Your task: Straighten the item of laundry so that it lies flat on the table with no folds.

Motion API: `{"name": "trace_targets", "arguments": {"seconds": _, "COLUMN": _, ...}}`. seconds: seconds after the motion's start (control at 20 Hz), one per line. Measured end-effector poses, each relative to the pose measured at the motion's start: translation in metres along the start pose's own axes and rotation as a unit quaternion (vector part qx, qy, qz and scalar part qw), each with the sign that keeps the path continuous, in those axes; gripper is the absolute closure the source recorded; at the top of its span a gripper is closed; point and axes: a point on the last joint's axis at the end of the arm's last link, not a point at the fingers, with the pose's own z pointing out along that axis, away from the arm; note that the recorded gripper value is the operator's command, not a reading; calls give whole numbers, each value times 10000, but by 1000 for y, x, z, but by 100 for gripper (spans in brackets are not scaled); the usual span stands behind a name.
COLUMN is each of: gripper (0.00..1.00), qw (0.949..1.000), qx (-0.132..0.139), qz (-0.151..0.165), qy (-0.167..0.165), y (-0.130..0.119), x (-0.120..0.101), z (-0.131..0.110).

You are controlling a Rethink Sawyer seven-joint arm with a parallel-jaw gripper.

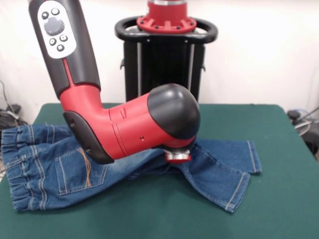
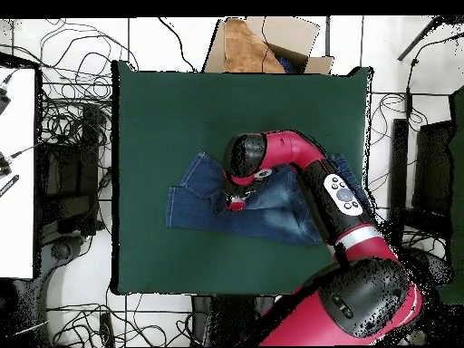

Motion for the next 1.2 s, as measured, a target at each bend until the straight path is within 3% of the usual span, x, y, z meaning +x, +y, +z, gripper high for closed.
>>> {"name": "trace_targets", "arguments": {"seconds": 0.6, "gripper": 100, "qw": 10000, "qx": 73, "qz": 58, "qy": 14, "y": -8, "x": 3, "z": -3}}
{"name": "trace_targets", "arguments": {"seconds": 1.2, "gripper": 100, "qw": 9998, "qx": 114, "qz": -144, "qy": 120, "y": -23, "x": 7, "z": -18}}
